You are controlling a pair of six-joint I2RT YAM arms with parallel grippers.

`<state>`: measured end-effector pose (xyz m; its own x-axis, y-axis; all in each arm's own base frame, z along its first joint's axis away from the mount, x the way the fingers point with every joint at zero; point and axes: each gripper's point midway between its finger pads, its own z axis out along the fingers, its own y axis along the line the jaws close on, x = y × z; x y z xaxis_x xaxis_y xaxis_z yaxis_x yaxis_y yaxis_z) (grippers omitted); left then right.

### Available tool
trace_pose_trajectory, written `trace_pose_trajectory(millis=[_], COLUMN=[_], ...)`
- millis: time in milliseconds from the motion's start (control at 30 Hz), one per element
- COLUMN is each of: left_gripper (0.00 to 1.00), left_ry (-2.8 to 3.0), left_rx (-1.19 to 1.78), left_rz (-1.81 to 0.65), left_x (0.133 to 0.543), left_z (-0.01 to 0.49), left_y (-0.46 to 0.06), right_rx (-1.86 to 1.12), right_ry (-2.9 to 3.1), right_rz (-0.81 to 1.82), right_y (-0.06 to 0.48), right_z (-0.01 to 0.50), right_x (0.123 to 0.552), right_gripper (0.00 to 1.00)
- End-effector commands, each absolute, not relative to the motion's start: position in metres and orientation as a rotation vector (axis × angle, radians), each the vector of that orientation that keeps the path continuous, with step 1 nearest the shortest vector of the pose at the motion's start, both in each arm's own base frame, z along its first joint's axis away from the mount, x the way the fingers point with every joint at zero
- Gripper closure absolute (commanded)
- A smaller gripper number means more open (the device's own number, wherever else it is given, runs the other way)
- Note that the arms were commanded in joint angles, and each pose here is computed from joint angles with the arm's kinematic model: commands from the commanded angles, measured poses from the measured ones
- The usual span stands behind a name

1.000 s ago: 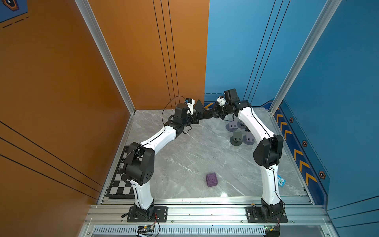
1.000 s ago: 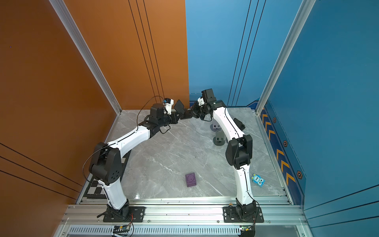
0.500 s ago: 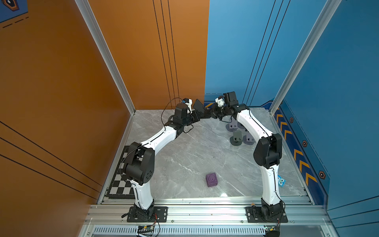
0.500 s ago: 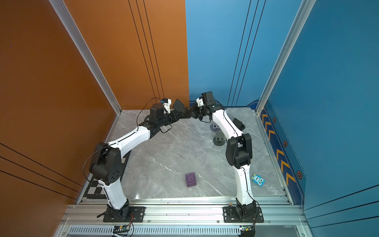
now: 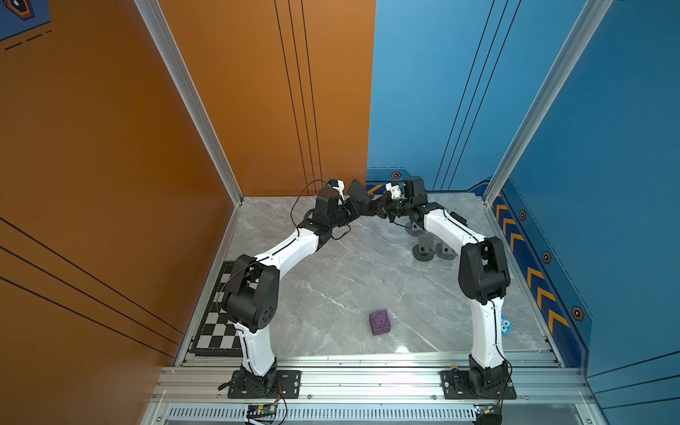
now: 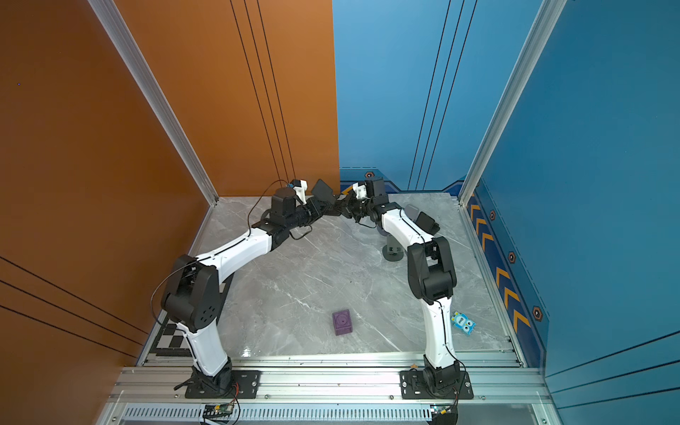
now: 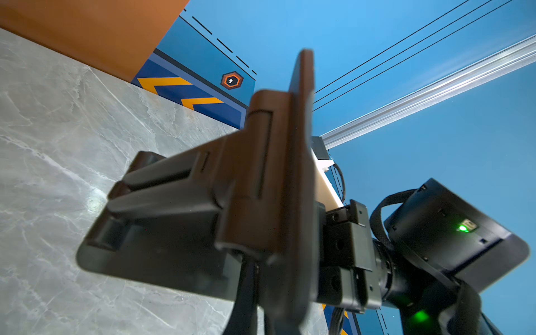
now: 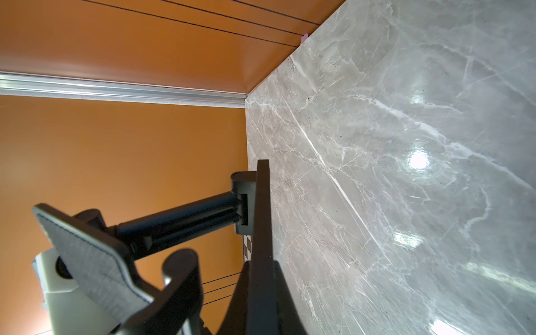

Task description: Open the phone stand

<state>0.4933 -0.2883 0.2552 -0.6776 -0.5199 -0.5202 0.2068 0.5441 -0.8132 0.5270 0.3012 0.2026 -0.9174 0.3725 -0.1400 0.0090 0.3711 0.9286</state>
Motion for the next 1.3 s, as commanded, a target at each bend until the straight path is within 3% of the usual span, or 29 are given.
trace_pose_trajectory(millis=[0, 400, 867, 933, 1100, 1233, 1267], left_gripper=[1.0, 1.0, 0.99, 0.88, 0.46, 0.05, 0.0], left_ry=[1.822, 1.858, 1.837, 1.823, 1.781, 1.73, 1.724], left_rx=[-0.06, -0.083, -0.094, -0.092, -0.117, -0.111, -0.123], left_rz=[-1.438, -1.531, -1.541, -1.532, -1.497, -1.458, -1.438], left_x=[0.452, 0.431, 0.433, 0.436, 0.445, 0.448, 0.449], left_z=[0.33, 0.309, 0.309, 0.314, 0.327, 0.345, 0.347], left_y=[-0.337, -0.362, -0.347, -0.339, -0.308, -0.284, -0.275], right_rx=[0.439, 0.53, 0.524, 0.518, 0.507, 0.493, 0.491], right_ry=[2.246, 2.177, 2.156, 2.148, 2.134, 2.13, 2.13], right_rz=[1.534, 1.613, 1.604, 1.597, 1.587, 1.578, 1.576], right_y=[0.298, 0.298, 0.288, 0.285, 0.277, 0.272, 0.271], right_z=[0.183, 0.169, 0.182, 0.188, 0.2, 0.208, 0.209], right_x=[0.545, 0.561, 0.558, 0.558, 0.558, 0.558, 0.557], right_gripper=[1.0, 1.0, 1.0, 1.0, 1.0, 1.0, 1.0])
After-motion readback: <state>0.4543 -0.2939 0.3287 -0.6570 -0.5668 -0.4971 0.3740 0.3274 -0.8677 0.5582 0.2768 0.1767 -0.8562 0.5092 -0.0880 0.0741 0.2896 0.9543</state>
